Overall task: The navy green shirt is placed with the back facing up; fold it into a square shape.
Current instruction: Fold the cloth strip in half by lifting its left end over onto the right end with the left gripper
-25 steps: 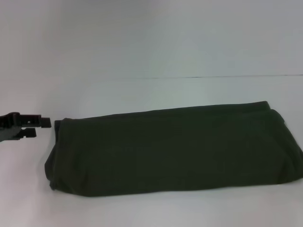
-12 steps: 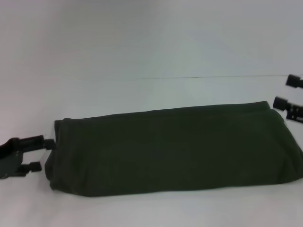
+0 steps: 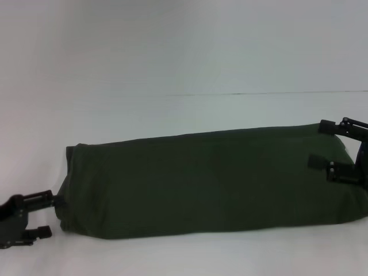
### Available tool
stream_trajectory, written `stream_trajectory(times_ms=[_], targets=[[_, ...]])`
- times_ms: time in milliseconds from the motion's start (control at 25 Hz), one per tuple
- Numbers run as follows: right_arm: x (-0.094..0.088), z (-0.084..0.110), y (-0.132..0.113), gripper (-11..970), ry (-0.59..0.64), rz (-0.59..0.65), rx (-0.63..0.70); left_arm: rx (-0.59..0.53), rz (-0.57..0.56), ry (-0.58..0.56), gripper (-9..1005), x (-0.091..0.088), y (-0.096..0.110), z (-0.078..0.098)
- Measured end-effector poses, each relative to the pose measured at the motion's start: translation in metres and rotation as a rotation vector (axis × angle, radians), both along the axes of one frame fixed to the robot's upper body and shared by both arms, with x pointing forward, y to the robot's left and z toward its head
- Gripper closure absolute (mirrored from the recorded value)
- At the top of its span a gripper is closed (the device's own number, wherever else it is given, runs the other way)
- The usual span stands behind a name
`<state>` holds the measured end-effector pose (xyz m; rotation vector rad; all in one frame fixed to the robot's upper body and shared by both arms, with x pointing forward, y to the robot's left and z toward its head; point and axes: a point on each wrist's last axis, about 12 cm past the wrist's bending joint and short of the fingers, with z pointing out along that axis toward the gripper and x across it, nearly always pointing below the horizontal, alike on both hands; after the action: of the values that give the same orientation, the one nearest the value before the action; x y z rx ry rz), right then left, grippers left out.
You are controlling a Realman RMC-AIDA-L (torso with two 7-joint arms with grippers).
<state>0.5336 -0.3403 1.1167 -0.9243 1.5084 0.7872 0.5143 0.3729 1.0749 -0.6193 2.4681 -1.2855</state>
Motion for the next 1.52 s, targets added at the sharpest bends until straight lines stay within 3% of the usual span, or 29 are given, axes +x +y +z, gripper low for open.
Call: stream_trajectory(times_ms=[520,1000,1480,1520], targets=[[-0.002,-0.002,-0.001,141,-0.002,-0.001,0.011,-0.003,0.035,0.045,76,0.009,-0.013,-0.016],[-0.002,-0.001,-0.002,141,-0.003,-0.007,0.019,0.007,0.018,0.038,85,0.029,-0.030,-0.017],[0.000,0.000,-0.001,142,-0.001,-0.009,0.020,0.028,0.032,0.043,95,0.029,-0.028,-0.018],[0.000,0.000,-0.001,142,-0.001,-0.009,0.020,0.030,0.031,0.042,136,0.029,-0.028,-0.019]])
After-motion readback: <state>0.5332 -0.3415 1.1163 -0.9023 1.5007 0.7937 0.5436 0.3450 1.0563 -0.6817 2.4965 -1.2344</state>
